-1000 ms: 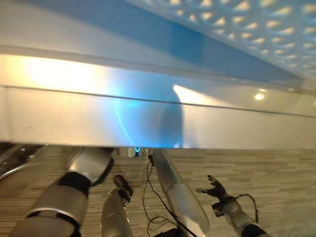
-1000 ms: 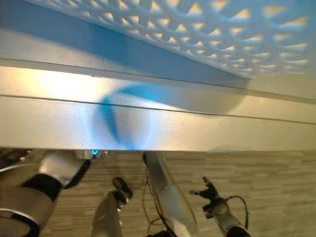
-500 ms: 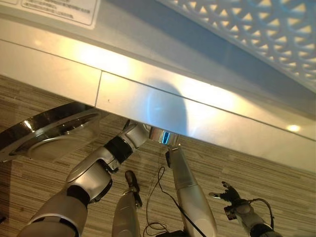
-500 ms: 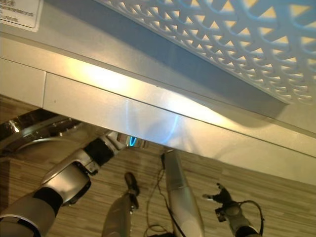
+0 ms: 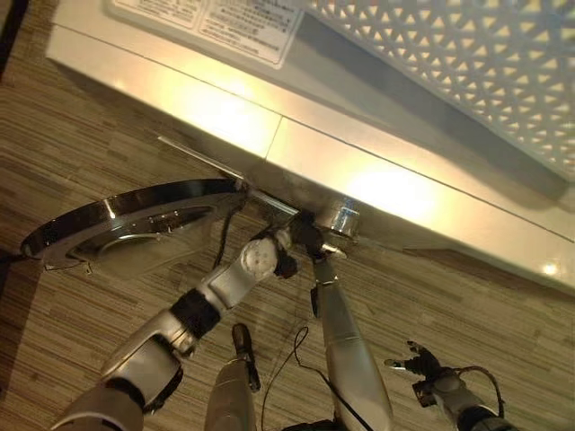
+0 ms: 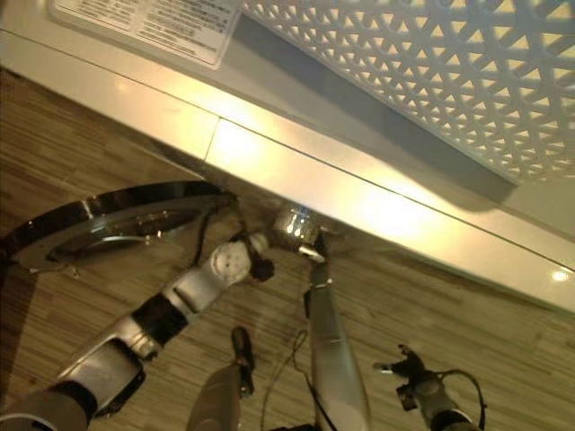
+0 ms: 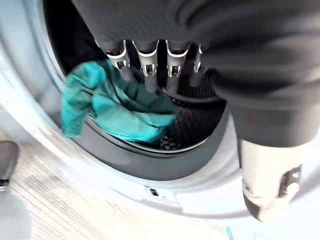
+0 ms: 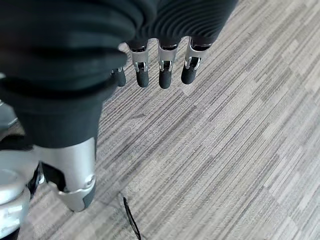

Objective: Grab the laundry basket,head to the washer,open it,put in the laundry and shut it.

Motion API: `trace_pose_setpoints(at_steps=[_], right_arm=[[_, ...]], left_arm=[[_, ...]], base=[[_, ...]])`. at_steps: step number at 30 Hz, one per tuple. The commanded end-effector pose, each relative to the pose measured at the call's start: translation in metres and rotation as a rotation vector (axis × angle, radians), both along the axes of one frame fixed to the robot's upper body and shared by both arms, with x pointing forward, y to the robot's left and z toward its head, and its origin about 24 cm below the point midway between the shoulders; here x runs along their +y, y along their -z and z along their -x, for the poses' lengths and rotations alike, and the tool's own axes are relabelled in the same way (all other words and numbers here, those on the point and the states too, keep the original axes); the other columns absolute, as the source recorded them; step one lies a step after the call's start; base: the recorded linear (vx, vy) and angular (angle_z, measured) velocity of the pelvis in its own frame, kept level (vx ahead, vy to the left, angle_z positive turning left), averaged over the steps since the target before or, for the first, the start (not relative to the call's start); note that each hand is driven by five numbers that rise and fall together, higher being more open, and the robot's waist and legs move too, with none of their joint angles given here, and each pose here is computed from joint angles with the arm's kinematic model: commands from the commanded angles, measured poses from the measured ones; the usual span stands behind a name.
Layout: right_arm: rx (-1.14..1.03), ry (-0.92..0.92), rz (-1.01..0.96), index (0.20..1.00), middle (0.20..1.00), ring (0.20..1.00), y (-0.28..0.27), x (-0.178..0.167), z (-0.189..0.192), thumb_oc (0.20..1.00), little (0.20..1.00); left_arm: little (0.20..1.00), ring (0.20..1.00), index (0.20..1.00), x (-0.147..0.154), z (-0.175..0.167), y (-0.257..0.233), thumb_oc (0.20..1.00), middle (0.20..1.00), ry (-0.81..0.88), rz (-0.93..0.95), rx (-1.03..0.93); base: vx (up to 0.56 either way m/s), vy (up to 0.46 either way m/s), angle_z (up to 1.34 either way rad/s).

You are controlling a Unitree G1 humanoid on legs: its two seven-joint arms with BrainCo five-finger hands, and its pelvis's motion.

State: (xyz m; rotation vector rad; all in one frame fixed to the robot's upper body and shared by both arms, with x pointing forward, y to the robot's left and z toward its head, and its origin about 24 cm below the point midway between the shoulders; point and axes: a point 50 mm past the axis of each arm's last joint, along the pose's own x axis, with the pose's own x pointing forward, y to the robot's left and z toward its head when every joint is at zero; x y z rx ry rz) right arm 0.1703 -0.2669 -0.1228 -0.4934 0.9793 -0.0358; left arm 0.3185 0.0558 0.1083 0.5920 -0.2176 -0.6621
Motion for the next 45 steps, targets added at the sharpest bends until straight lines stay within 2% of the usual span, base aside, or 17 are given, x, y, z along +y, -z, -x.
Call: trace_pose_setpoints(at_steps=[1,2,3,6,7,10,19,22,26,32,41,45], right_arm=[[0.198,0.014,-0.012,1.0,1.0,1.0,0.024,0.002,0.063,1.0,1.0],[0.2,0.012,-0.012,1.0,1.0,1.0,0.025,0.003,0.064,1.0,1.0],[0.226,0.015,-0.022,1.0,1.0,1.0,0.027,0.005,0.07,1.0,1.0],[0.244,0.026,-0.037,1.0,1.0,1.0,0.029,0.007,0.075,1.0,1.0],[0.253,0.046,-0.044,1.0,1.0,1.0,0.03,0.008,0.076,1.0,1.0],[0.266,0.053,-0.052,1.0,1.0,1.0,0.032,0.012,0.077,1.0,1.0],[0.322,0.017,-0.082,1.0,1.0,1.0,0.038,0.023,0.088,1.0,1.0],[0.37,-0.002,-0.109,1.0,1.0,1.0,0.043,0.033,0.106,1.0,1.0],[0.401,-0.016,-0.133,1.0,1.0,1.0,0.047,0.043,0.118,1.0,1.0],[0.426,-0.035,-0.163,1.0,1.0,1.0,0.051,0.057,0.127,1.0,1.0],[0.355,-0.176,-0.122,1.0,1.0,1.0,0.046,0.063,0.092,1.0,1.0],[0.332,-0.236,-0.112,1.0,1.0,1.0,0.045,0.068,0.08,1.0,1.0]], left_arm=[[1.0,1.0,1.0,0.011,0.022,-0.014,1.0,1.0,0.051,0.109,-0.103],[1.0,1.0,1.0,0.011,0.022,-0.013,1.0,1.0,0.05,0.109,-0.101],[1.0,1.0,1.0,0.028,0.028,0.006,1.0,1.0,-0.003,0.106,-0.03],[1.0,1.0,1.0,0.043,0.035,0.024,1.0,1.0,-0.044,0.069,0.029],[1.0,1.0,1.0,0.058,0.04,0.035,1.0,1.0,-0.086,0.039,0.062],[1.0,1.0,1.0,0.071,0.049,0.048,1.0,1.0,-0.115,-0.001,0.108],[1.0,1.0,1.0,0.081,0.057,0.086,1.0,1.0,-0.189,-0.039,0.241],[1.0,1.0,1.0,0.094,0.065,0.113,1.0,1.0,-0.293,-0.015,0.356],[1.0,1.0,1.0,0.107,0.067,0.122,1.0,1.0,-0.386,0.008,0.393],[1.0,1.0,1.0,0.11,0.067,0.124,1.0,1.0,-0.453,0.09,0.403],[1.0,1.0,1.0,0.104,0.065,0.122,1.0,1.0,-0.458,0.141,0.387],[1.0,1.0,1.0,0.124,0.054,0.107,1.0,1.0,-0.626,0.206,0.266]], base=[[0.02,0.045,0.1],[0.07,0.108,0.06],[0.05,0.102,0.1],[0.05,0.126,0.13],[0.04,0.101,0.11],[0.04,0.216,0.04],[-0.1,0.22,-0.04],[-0.2,0.169,-0.49],[-0.19,0.0,-0.59],[-0.12,-0.118,-0.74],[-0.09,-0.138,0.06],[-0.17,-0.073,0.28]])
